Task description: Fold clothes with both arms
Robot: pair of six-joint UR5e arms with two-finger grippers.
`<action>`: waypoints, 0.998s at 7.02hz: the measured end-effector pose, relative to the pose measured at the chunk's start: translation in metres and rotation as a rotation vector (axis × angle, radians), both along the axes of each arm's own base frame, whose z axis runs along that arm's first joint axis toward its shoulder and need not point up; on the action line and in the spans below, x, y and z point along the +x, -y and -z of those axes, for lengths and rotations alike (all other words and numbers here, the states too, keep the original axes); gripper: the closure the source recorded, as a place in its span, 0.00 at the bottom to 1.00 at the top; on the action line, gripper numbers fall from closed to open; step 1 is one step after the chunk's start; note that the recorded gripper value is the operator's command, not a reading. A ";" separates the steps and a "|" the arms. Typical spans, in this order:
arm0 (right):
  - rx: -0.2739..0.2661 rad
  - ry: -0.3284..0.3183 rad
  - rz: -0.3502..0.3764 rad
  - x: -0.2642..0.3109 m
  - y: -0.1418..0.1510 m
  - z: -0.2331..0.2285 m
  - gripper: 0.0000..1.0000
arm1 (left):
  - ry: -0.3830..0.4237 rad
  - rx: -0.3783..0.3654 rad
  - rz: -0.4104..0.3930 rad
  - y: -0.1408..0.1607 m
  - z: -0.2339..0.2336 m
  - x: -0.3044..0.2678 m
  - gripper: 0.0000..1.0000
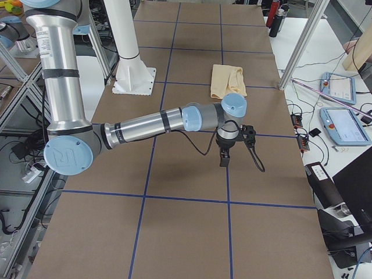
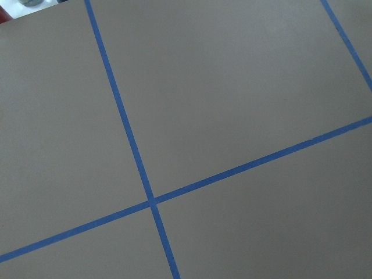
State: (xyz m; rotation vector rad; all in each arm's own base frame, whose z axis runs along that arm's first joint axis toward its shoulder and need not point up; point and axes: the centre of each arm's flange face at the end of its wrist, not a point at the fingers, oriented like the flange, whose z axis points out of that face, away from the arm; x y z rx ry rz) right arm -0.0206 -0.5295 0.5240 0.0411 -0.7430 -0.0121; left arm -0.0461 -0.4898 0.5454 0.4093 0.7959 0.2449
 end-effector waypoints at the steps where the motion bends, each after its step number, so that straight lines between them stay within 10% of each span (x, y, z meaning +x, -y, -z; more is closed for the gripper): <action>1: 0.023 -0.001 0.000 0.001 -0.009 0.010 0.00 | 0.004 -0.007 0.000 -0.005 -0.004 0.000 0.00; 7: 0.054 0.012 0.016 -0.004 -0.017 0.025 0.00 | -0.002 -0.015 -0.007 -0.008 -0.008 0.002 0.00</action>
